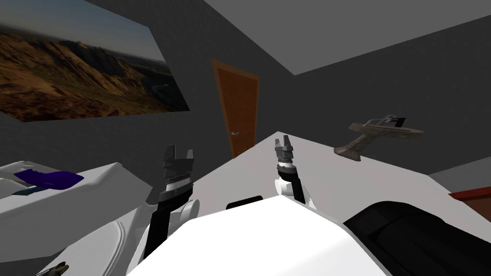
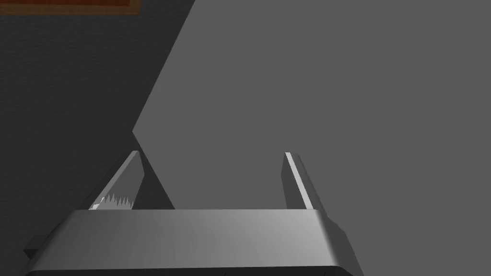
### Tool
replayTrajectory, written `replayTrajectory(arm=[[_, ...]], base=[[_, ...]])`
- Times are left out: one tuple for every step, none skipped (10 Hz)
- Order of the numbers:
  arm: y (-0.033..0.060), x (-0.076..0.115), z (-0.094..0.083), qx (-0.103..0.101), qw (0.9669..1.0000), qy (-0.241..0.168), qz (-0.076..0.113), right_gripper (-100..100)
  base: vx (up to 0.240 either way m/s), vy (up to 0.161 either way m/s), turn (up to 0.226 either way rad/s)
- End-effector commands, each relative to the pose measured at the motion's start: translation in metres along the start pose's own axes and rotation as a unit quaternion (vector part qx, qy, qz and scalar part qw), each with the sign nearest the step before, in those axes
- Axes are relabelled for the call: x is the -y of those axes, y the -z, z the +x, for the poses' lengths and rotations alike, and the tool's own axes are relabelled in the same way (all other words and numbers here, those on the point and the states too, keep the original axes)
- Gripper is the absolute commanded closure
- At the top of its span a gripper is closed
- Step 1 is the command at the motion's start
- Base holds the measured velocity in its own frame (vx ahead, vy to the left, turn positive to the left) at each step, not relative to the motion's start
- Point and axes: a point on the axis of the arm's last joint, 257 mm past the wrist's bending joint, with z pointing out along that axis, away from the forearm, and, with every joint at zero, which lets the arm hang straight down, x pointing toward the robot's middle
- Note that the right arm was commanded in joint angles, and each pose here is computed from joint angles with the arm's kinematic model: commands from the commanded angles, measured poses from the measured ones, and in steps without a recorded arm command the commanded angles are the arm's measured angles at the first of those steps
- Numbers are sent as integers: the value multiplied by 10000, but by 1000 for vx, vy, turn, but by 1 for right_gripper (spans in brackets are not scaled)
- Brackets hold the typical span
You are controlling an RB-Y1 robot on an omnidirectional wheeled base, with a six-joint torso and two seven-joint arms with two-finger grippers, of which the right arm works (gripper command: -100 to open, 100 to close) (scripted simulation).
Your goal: Pull the door open
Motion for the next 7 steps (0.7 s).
replayTrajectory(arm=[[19,104,23,-58,10000,-11,69,-100],[35,188,40,-97,9999,-21,125,-100],[44,229,48,-116,9998,-26,154,-100],[61,312,62,-155,9997,-34,210,-100],[73,371,71,-177,9995,-41,250,-100],[86,430,80,-200,9994,-47,291,-100],[99,488,88,-222,9992,-53,331,-100]], base=[[77,-88,117],[82,14,103],[81,32,46],[79,23,66],[86,11,76],[78,-6,67],[79,-19,82]])
